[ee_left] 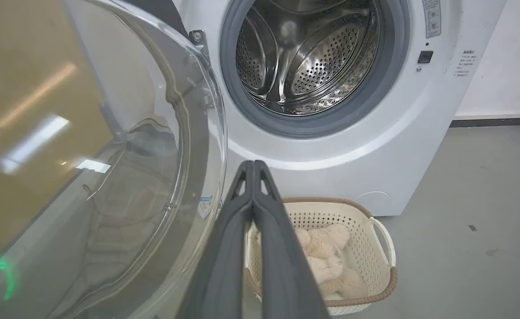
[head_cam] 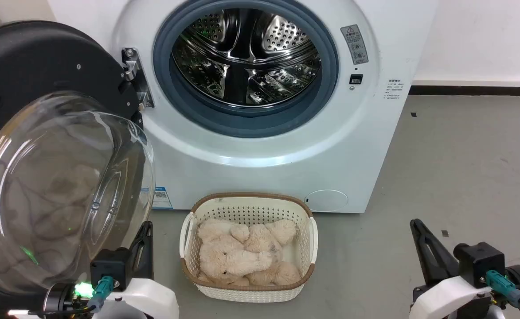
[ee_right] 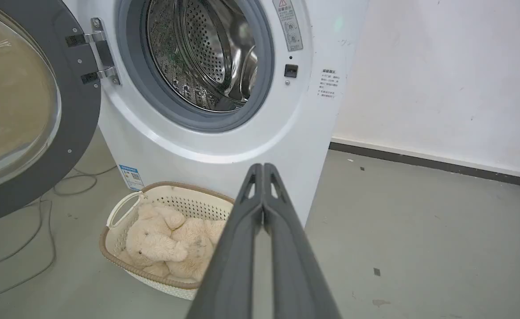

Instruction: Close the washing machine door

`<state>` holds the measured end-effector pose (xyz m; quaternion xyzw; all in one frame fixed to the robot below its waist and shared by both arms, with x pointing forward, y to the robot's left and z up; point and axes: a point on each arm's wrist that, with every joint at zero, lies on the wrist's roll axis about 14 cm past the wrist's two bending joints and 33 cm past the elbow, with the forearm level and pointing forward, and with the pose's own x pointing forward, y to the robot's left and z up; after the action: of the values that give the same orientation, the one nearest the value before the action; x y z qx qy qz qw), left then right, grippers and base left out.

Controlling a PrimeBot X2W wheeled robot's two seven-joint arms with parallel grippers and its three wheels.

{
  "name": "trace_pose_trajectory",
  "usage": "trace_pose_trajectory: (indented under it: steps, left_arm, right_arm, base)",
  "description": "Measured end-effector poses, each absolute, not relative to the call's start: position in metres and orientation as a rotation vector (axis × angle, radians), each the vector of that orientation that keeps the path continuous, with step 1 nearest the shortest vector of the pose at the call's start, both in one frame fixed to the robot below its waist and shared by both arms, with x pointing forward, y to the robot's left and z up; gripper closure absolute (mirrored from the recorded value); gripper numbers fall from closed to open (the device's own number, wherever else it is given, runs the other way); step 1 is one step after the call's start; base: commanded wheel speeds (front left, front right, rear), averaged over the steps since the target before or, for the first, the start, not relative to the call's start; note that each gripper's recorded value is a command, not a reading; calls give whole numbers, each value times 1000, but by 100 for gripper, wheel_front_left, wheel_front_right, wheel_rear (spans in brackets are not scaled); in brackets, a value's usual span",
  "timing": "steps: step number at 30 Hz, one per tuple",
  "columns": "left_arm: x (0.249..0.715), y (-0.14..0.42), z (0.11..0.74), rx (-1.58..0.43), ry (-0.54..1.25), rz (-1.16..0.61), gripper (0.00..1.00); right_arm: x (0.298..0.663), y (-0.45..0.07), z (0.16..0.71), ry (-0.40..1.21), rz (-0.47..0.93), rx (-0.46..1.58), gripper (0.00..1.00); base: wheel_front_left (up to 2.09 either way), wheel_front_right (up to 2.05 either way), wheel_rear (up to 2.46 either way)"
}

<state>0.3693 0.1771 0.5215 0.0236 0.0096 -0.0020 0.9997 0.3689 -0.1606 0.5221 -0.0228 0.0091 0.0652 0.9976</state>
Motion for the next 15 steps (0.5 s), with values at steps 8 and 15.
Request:
trace_pose_trajectory:
  steps: [8, 15]
  left_arm:
    - [369, 177, 521, 47, 21, -6, 0]
    - [369, 177, 522, 46, 10, -3, 0]
  right_arm:
    - [369, -161, 522, 19, 131, -43, 0]
    - [370, -160, 523, 8, 133, -32, 0]
  base:
    - [0, 0, 0]
    - [0, 0, 0]
